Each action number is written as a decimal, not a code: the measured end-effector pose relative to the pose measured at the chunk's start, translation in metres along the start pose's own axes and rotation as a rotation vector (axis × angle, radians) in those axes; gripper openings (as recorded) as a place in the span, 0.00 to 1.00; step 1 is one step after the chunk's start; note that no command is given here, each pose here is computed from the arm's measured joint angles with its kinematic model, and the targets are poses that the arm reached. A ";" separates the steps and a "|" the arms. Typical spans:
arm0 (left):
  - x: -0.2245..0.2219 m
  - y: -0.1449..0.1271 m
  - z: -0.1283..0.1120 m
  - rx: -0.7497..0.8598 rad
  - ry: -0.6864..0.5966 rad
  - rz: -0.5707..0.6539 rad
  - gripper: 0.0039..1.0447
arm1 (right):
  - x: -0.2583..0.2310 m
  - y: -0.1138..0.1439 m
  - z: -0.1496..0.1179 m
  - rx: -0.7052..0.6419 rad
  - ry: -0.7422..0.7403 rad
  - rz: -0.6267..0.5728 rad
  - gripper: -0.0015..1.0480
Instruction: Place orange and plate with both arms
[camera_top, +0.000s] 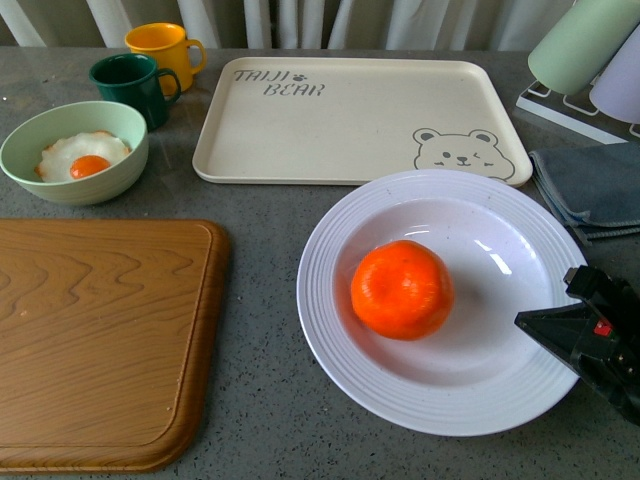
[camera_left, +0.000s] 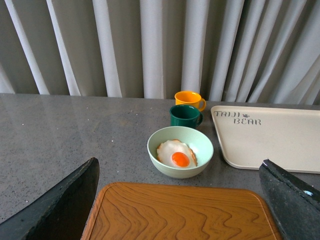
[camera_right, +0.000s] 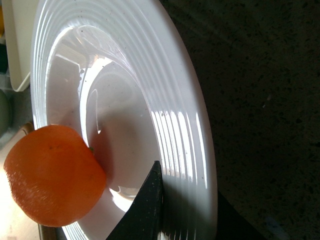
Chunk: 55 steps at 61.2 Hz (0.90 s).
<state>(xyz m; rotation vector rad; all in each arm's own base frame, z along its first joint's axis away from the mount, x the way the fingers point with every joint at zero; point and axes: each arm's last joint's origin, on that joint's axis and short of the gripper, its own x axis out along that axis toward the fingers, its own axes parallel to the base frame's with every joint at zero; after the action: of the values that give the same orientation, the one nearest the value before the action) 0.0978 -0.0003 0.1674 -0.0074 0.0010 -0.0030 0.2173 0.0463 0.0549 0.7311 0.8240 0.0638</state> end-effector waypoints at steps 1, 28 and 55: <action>0.000 0.000 0.000 0.000 0.000 0.000 0.92 | 0.000 0.000 0.000 0.004 -0.001 0.001 0.09; 0.000 0.000 0.000 0.000 0.000 0.000 0.92 | -0.006 0.004 0.005 0.086 -0.005 0.071 0.04; 0.000 0.000 0.000 0.000 0.000 0.000 0.92 | -0.009 0.008 0.008 0.131 -0.030 0.136 0.04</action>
<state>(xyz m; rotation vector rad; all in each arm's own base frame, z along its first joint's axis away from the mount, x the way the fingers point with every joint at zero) 0.0978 -0.0003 0.1674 -0.0074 0.0010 -0.0034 0.2188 0.0448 0.0693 0.9092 0.7537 0.1218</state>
